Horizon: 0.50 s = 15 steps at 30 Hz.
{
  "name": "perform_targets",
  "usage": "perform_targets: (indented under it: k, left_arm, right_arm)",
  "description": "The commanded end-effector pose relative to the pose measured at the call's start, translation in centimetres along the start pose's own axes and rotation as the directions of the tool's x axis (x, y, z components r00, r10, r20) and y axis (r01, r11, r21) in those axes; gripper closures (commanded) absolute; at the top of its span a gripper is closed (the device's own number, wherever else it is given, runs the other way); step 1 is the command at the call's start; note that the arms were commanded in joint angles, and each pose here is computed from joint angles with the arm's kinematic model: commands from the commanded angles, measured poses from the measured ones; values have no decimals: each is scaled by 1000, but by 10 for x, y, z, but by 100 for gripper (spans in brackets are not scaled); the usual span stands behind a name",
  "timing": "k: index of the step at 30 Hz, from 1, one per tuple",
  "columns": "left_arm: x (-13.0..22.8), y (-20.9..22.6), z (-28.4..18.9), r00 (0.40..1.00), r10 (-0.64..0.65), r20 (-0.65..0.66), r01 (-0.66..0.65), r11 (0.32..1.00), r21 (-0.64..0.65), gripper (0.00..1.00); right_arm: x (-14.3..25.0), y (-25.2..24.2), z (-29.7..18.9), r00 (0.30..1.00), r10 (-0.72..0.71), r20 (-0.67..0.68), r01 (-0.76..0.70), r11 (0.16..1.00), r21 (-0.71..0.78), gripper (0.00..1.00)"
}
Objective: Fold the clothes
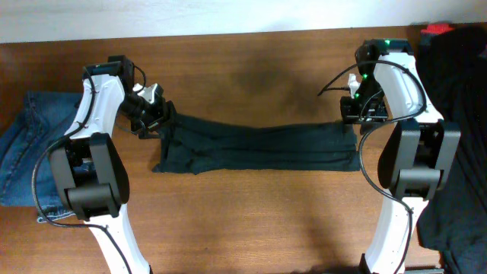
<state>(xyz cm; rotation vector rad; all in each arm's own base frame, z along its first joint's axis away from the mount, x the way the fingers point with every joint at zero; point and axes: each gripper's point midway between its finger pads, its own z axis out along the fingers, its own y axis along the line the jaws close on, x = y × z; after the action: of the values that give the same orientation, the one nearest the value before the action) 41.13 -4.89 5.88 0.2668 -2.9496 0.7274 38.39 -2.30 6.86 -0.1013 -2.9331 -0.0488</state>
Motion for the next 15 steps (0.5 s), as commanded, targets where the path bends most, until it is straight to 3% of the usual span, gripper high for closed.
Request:
perform_targets:
  k: [1, 15]
  left_arm:
    - [-1, -4, -17, 999, 23, 39, -22, 1000, -9, 32]
    - [-1, -4, -17, 999, 23, 39, -22, 1000, -8, 32]
  right_arm:
    - [-11, -1, -10, 998, -7, 68, 6, 1000, 6, 52]
    - [-31, -2, 40, 997, -7, 83, 7, 1000, 4, 59]
